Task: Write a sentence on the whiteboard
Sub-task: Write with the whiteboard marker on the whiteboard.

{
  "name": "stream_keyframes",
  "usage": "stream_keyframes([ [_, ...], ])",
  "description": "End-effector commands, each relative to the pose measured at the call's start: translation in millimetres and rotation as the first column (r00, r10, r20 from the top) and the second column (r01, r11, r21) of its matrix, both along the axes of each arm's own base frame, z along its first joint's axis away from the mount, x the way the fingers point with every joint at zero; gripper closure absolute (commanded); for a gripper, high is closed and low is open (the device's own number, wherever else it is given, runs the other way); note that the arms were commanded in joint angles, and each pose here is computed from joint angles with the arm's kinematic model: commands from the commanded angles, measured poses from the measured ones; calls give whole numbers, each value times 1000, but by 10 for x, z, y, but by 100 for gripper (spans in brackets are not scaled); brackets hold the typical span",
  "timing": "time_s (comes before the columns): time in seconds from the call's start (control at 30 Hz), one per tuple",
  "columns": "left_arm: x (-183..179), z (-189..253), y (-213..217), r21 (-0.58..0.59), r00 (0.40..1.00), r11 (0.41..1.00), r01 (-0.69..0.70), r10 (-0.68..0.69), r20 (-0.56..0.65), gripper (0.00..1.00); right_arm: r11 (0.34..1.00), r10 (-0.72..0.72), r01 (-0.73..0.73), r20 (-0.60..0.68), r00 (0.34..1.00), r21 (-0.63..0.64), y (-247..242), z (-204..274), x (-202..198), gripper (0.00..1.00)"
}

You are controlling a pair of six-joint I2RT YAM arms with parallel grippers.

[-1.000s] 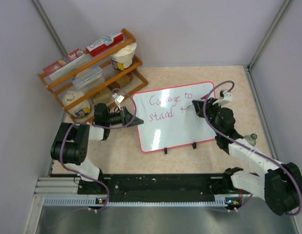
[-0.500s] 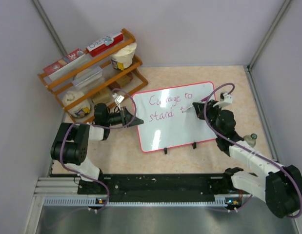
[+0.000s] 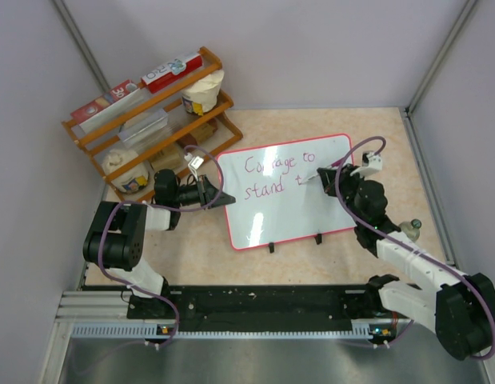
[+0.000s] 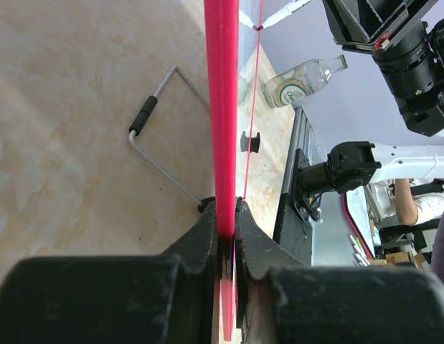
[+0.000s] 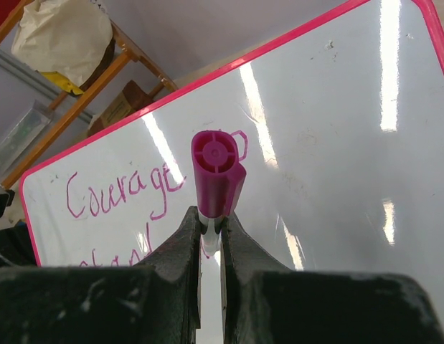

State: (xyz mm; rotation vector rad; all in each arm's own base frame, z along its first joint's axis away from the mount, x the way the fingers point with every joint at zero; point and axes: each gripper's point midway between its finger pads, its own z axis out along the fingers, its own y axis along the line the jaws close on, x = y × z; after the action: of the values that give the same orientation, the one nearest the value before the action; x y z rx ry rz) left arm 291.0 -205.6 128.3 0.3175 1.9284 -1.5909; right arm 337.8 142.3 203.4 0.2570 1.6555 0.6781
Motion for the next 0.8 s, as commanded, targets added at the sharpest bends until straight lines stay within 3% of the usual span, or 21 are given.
stream_keyframes([
  [0.0,149,3,20,28,995,998,-52,49,91,100,999,-47,47,36,998,-15,-126,143,53,100],
  [0.43,156,1,22,31,994,998,-54,51,93,100,999,-40,38,115,993,19,-99,542,94,100],
  [0.77,155,14,20,29,994,998,-52,49,96,100,997,-71,70,101,992,10,-192,523,150,100],
])
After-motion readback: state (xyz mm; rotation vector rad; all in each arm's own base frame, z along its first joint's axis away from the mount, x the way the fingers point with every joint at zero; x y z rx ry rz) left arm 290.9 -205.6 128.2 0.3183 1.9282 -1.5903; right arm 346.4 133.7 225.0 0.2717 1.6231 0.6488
